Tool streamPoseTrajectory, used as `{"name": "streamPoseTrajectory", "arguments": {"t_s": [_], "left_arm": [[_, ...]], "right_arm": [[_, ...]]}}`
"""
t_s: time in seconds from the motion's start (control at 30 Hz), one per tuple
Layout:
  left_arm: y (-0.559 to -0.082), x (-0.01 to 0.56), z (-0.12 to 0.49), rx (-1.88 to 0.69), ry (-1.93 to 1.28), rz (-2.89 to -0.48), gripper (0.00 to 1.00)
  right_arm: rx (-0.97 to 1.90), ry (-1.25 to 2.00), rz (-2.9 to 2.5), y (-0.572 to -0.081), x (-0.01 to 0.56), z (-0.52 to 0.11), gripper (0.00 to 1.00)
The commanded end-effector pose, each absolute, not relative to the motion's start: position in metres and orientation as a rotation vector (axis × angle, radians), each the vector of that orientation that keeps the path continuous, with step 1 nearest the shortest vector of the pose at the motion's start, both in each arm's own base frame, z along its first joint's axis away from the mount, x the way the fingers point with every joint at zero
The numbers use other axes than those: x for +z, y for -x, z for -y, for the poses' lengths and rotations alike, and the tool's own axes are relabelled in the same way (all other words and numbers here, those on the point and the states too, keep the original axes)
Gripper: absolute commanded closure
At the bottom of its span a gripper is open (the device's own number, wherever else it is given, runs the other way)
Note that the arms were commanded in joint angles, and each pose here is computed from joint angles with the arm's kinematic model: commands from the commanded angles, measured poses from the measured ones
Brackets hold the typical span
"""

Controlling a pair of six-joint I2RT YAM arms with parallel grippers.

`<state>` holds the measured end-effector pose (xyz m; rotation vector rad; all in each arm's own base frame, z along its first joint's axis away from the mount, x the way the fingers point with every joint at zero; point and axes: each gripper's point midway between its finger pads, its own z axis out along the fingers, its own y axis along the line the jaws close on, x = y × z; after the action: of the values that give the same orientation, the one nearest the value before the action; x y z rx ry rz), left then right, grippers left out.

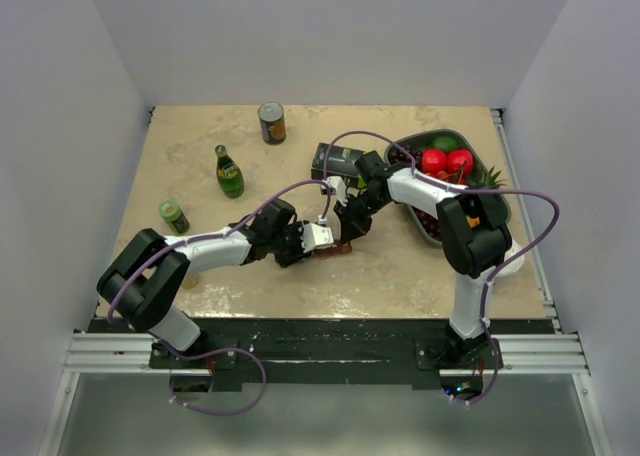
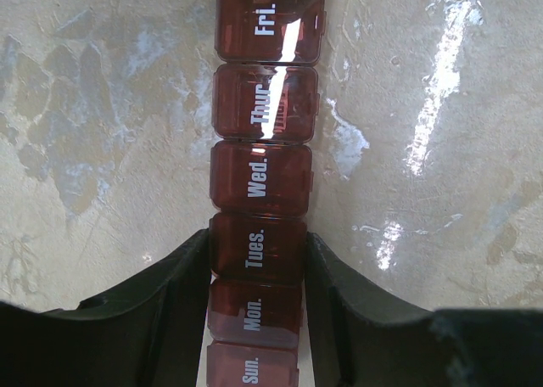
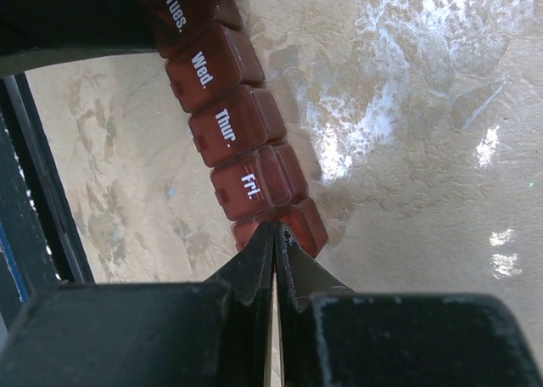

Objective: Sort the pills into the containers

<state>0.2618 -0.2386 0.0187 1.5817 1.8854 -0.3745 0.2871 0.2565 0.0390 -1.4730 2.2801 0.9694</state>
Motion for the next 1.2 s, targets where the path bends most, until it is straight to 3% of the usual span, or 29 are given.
{"name": "streamPoseTrajectory", "arguments": {"t_s": [0.0,0.57,0.93,1.17], "left_arm": [[-0.250,-0.008,0.217,-0.318,-1.628,-2.016,0.94],[-0.248,-0.010,0.217,-0.327,-1.635,-2.024,0.94],[-0.247,-0.012,0.217,-0.331,-1.641,-2.030,0.94],[-0.248,-0.011,0.217,-0.330,-1.642,-2.027,0.94]], "right_arm": [[0.938,1.543,-2.229,-0.288,0.048,-0.255,0.98],[1.009,1.587,-2.040,-0.282,0.093,-0.260,0.99],[0.810,1.549,-2.376,-0.294,0.003,-0.238,1.00],[0.921,1.578,-2.302,-0.286,0.020,-0.247,1.00]]}}
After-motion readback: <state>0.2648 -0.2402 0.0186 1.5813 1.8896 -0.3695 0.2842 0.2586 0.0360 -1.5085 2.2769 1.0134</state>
